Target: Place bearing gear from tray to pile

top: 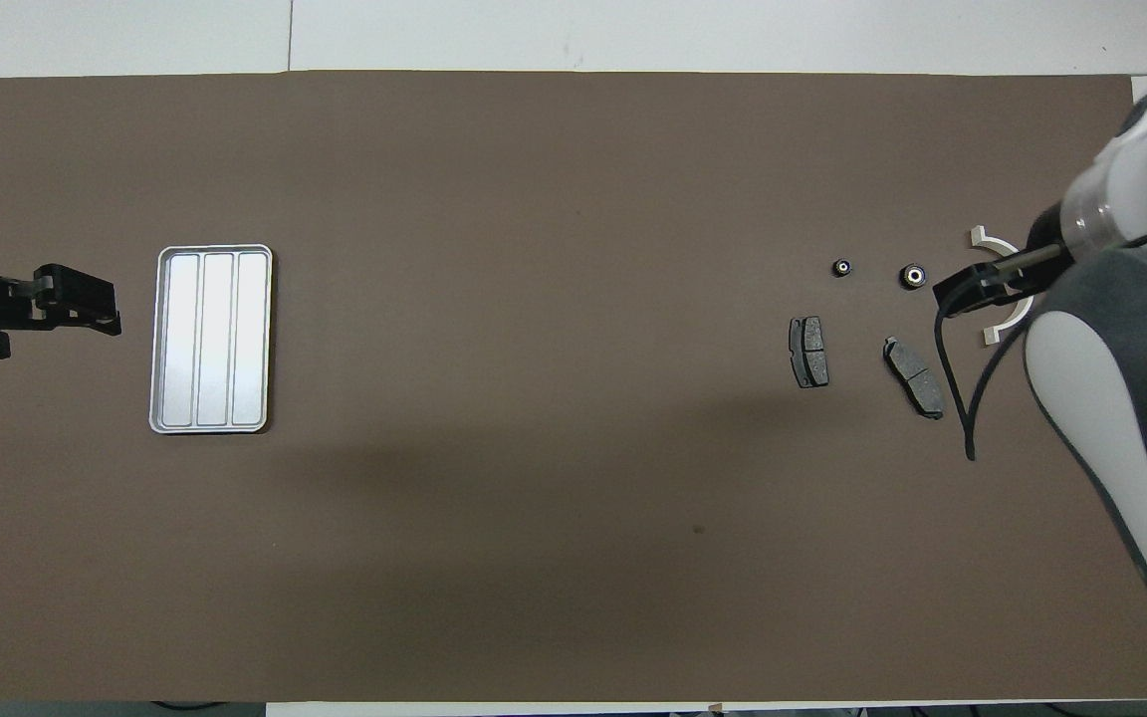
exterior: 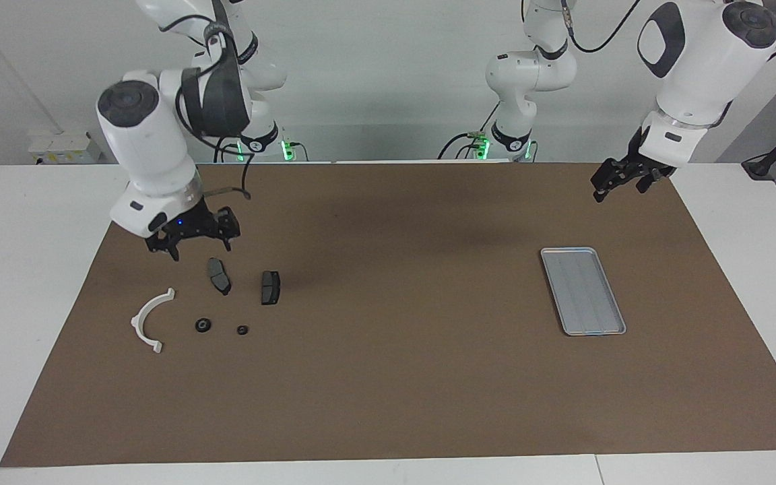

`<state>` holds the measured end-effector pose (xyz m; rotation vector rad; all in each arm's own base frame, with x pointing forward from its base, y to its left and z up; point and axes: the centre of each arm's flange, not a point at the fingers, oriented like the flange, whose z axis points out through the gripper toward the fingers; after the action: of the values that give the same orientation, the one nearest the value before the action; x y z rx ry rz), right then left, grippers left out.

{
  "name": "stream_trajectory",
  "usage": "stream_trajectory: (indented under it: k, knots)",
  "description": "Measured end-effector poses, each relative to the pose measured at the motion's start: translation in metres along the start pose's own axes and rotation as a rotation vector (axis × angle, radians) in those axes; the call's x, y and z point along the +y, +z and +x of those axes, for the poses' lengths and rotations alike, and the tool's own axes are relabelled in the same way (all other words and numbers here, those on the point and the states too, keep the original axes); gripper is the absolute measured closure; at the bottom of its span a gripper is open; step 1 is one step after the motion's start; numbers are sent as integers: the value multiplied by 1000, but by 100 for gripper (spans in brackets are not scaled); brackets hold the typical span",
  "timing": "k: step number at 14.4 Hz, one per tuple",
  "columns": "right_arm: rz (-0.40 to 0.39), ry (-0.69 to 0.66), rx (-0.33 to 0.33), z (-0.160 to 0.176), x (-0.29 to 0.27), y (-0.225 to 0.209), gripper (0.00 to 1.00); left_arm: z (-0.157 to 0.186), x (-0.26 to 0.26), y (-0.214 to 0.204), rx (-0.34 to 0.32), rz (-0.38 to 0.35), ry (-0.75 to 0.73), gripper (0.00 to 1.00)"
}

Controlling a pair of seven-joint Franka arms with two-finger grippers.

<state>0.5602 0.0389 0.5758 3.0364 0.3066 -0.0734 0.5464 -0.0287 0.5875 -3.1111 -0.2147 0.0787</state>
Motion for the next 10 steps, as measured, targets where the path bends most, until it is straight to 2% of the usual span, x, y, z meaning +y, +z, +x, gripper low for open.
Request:
stream_trajectory:
  k: [3, 5, 7, 10]
  knots:
    - [-2, 85, 53, -49, 10, -51, 0, 0, 0, 0, 0, 0, 0, 0]
    - [41, 159, 48, -56, 35, -44, 0, 0, 0, 0, 0, 0, 0, 0]
    - [66, 197, 3, -59, 51, -21, 0, 0, 0, 0, 0, 0, 0, 0]
    - [72, 263, -39, -61, 48, -2, 0, 0, 0, 0, 0, 0, 0, 0]
